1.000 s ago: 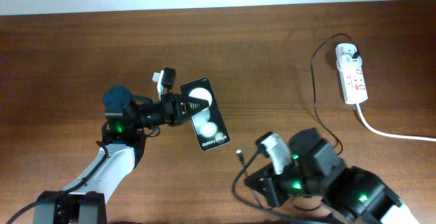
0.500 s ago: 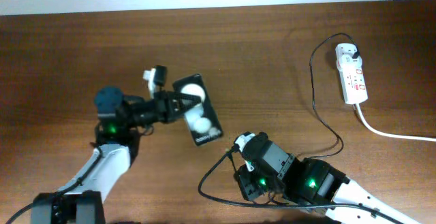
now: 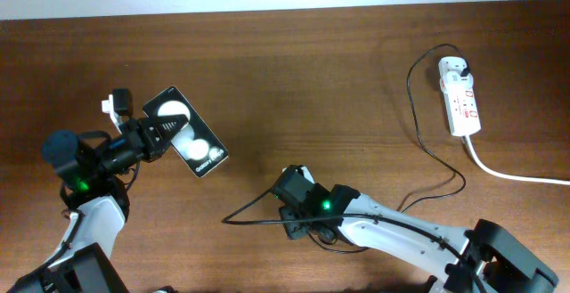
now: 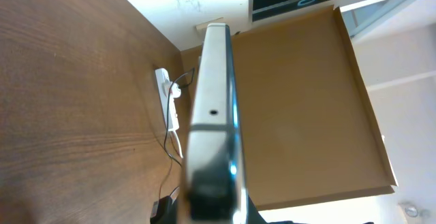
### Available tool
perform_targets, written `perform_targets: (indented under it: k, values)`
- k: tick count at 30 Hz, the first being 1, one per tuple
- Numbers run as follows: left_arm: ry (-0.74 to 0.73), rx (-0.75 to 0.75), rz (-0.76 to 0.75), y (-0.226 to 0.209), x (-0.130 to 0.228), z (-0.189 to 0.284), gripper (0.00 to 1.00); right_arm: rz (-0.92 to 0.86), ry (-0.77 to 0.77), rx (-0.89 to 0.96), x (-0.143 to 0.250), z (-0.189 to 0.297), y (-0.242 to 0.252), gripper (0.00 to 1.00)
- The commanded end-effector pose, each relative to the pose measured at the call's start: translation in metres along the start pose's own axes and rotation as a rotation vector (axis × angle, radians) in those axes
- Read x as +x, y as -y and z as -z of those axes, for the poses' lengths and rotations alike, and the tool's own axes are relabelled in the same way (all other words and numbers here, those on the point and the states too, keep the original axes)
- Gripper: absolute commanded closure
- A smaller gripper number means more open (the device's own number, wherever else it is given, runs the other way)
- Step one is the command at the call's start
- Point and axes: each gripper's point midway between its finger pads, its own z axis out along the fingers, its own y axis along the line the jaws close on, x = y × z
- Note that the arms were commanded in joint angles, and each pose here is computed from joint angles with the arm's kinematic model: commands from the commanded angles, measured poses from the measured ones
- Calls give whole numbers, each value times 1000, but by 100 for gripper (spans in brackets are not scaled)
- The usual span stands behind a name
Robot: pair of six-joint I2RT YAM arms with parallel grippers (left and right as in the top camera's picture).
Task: Plug charger to phone and switch on socket
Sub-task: 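Carry the cable plug toward the phone's bottom port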
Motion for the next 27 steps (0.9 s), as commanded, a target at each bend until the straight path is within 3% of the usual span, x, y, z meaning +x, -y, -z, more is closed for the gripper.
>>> perform_targets:
  k: [1,5,6,9,11,16,22,25,27]
  values:
    - [-15,8,-38,5,0,1,100,51,11,31,-3,-12,3,39]
    - [-20,10,-38,5,1,1,100,73,-23,93,3,-33,14,56]
    - [-35,15,-38,6,3,1,100,74,-34,99,5,-36,16,67]
    - [-57,24,-38,8,7,1,100,73,-34,98,5,-35,15,81]
    - [-58,24,-38,8,7,1,100,74,-47,105,4,-31,15,96]
    - [-100,40,-38,10,14,2,100,24,-71,15,-15,43,-15,96]
    - [-149,55,-32,14,27,-27,100,-29,340,-281,-19,214,-24,96]
    - [-171,56,3,18,39,-57,100,-36,354,-360,3,229,-35,96]
    - [-190,56,46,21,50,-78,100,-10,337,-323,13,210,-47,96]
